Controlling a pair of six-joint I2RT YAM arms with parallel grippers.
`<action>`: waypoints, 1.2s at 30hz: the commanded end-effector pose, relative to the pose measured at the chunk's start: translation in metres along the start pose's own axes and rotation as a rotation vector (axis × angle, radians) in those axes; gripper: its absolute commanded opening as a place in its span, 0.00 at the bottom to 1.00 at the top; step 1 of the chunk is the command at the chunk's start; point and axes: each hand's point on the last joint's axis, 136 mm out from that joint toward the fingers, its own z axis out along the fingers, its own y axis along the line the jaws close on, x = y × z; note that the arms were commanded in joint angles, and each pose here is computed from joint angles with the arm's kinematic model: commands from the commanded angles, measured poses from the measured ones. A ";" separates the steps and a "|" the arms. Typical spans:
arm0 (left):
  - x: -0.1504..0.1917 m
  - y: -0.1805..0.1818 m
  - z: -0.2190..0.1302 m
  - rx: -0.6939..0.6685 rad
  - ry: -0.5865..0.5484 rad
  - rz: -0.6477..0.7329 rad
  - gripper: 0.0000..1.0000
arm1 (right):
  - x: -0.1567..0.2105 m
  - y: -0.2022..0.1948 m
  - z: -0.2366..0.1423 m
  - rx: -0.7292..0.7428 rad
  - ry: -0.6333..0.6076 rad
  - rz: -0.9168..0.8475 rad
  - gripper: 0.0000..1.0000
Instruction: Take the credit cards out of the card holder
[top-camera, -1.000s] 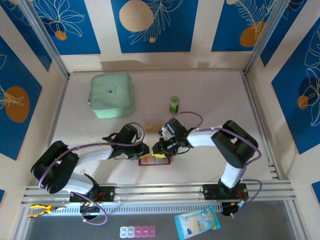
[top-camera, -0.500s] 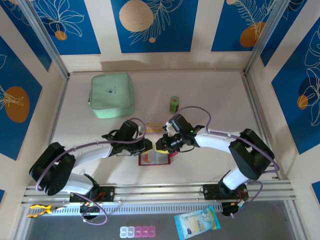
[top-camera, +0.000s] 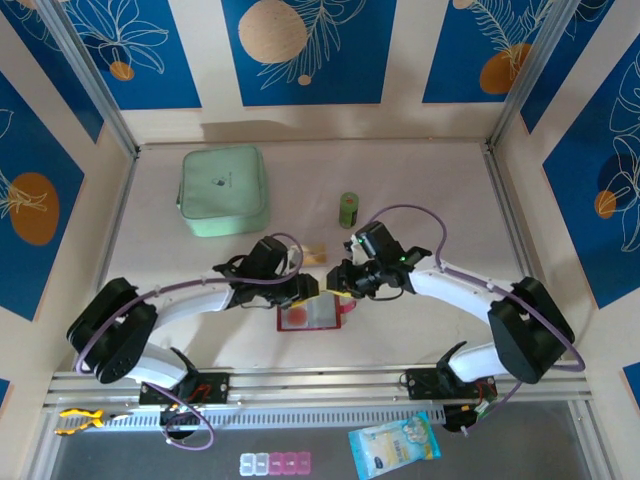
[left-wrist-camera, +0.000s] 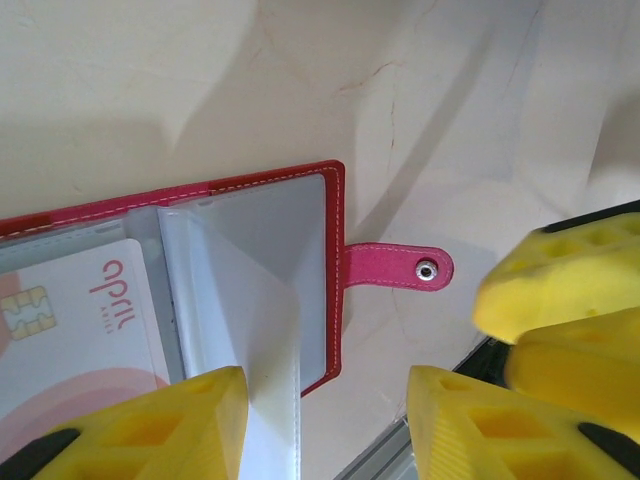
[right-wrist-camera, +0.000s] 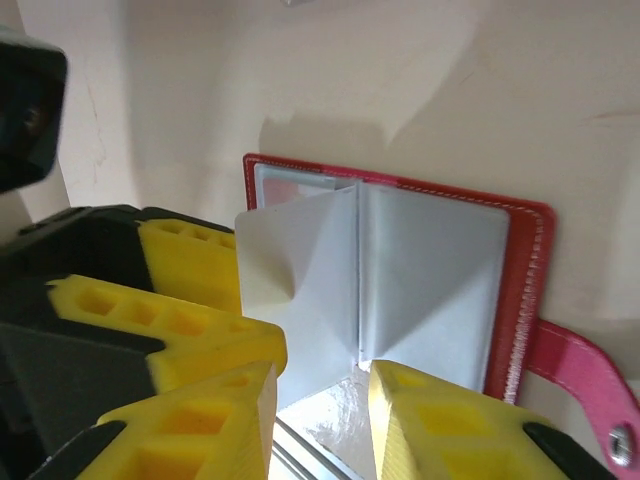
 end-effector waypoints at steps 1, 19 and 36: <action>0.002 -0.014 0.006 0.028 0.025 0.018 0.46 | 0.005 -0.016 -0.009 0.037 -0.010 0.023 0.32; 0.001 -0.017 0.029 0.031 0.061 0.022 0.48 | 0.008 -0.024 -0.019 0.027 -0.026 0.053 0.37; -0.007 0.005 -0.003 -0.007 -0.039 0.007 0.36 | 0.016 -0.009 0.014 0.006 0.072 0.035 0.30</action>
